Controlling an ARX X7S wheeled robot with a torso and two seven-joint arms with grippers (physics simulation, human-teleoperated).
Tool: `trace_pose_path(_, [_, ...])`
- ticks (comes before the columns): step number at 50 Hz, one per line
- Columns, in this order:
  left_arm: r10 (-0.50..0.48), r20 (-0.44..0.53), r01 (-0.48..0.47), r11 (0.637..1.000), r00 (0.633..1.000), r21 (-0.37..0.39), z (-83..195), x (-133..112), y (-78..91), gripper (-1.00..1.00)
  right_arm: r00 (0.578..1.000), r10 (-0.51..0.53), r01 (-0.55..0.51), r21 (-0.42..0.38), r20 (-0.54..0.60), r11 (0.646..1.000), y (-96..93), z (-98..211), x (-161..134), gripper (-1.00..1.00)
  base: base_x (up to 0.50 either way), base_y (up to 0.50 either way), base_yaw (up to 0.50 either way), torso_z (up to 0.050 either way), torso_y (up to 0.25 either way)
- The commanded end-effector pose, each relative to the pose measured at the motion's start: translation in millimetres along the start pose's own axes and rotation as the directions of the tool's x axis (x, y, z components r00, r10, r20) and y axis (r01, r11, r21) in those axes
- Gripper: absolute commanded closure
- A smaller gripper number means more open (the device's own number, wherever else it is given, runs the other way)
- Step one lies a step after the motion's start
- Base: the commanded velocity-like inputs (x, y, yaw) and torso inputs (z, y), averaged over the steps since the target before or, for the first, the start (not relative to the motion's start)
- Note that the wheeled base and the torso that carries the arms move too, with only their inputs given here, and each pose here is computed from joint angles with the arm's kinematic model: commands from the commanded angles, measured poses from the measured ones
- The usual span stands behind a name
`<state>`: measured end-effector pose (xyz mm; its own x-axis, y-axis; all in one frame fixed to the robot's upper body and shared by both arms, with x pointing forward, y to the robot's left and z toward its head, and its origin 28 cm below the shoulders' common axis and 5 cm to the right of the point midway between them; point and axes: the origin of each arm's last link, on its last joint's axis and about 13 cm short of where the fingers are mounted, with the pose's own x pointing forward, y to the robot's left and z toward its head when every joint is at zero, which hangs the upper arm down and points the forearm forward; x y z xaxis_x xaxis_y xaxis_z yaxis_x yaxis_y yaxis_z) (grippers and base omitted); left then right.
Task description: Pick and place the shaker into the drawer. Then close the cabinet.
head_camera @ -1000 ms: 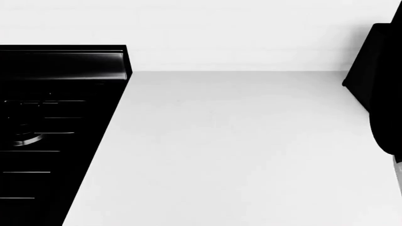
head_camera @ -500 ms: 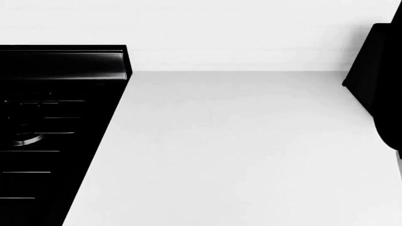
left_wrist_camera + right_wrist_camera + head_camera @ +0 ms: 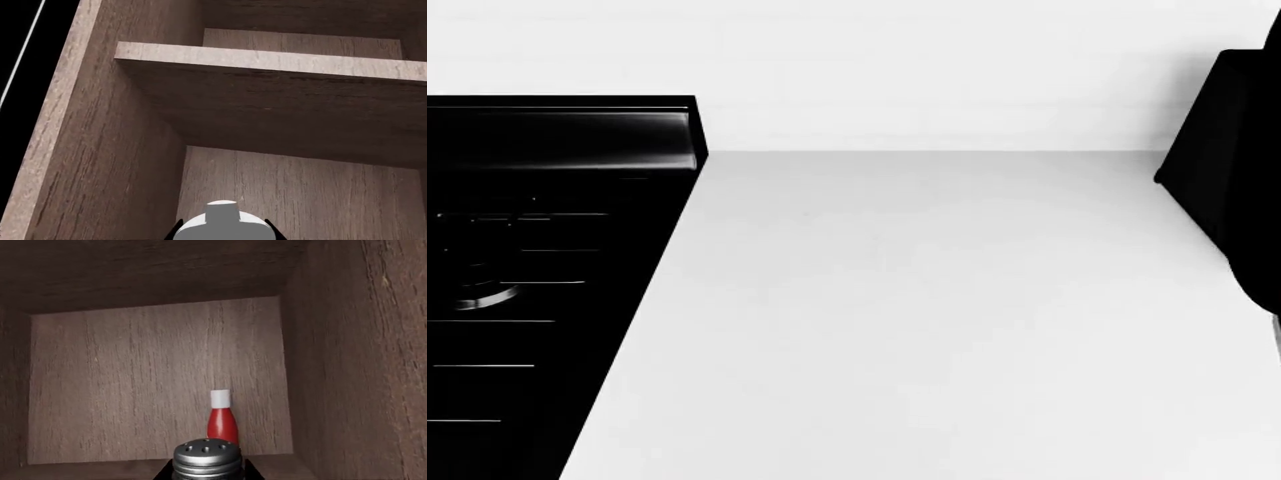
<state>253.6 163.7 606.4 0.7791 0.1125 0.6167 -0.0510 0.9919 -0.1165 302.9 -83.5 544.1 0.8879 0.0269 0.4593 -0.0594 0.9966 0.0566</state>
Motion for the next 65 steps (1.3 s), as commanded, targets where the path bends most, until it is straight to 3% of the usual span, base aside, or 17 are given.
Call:
trace_pose_path(1, [0.011, 0.001, -0.011, 1.000, 1.000, -0.008, -0.5, 1.2, 0.7, 1.00, 0.957, -0.070, 0.062, -0.037, -0.281, 0.997, -16.6, -63.2, 14.5, 1.00, 0.00, 0.00, -0.01, 0.000, -0.011])
trace_pose_path(11, [0.015, 0.002, -0.015, 1.000, 1.000, -0.007, 0.4, 0.9, 2.0, 1.00, 0.962, -0.067, 0.053, -0.060, -0.264, 0.997, -15.9, -60.7, 11.6, 1.00, 0.00, 0.00, 0.00, 0.000, -0.004])
trace_pose_path(21, [0.008, 0.007, -0.008, 1.000, 1.000, -0.013, 2.9, -0.6, 2.1, 1.00, 1.000, -0.003, 0.007, -0.218, 0.018, 0.976, -7.8, -29.0, 3.6, 1.00, 0.00, 0.00, 0.00, 0.000, -0.005])
trace_pose_path(38, [-0.001, 0.019, 0.002, 1.000, 1.000, -0.030, 3.3, 1.1, 5.1, 1.00, 0.958, 0.141, -0.031, -0.394, 0.252, 0.919, 4.1, -7.1, -4.7, 1.00, 0.00, 0.00, 0.00, 0.000, -0.001])
trace_pose_path(43, [0.005, 0.076, 0.000, 0.998, 0.997, -0.062, 9.6, -0.2, 6.1, 1.00, 0.941, 0.154, -0.012, -0.425, 0.302, 0.905, 5.6, -3.4, -8.2, 1.00, 0.00, 0.00, 0.00, 0.000, 0.000])
trace_pose_path(65, [0.002, 0.078, 0.002, 0.998, 0.997, -0.059, 8.1, -0.3, 8.1, 1.00, 0.940, 0.126, 0.028, -0.440, 0.317, 0.898, 4.8, -7.4, -8.6, 1.00, -0.07, 0.00, 0.00, 0.000, 0.000])
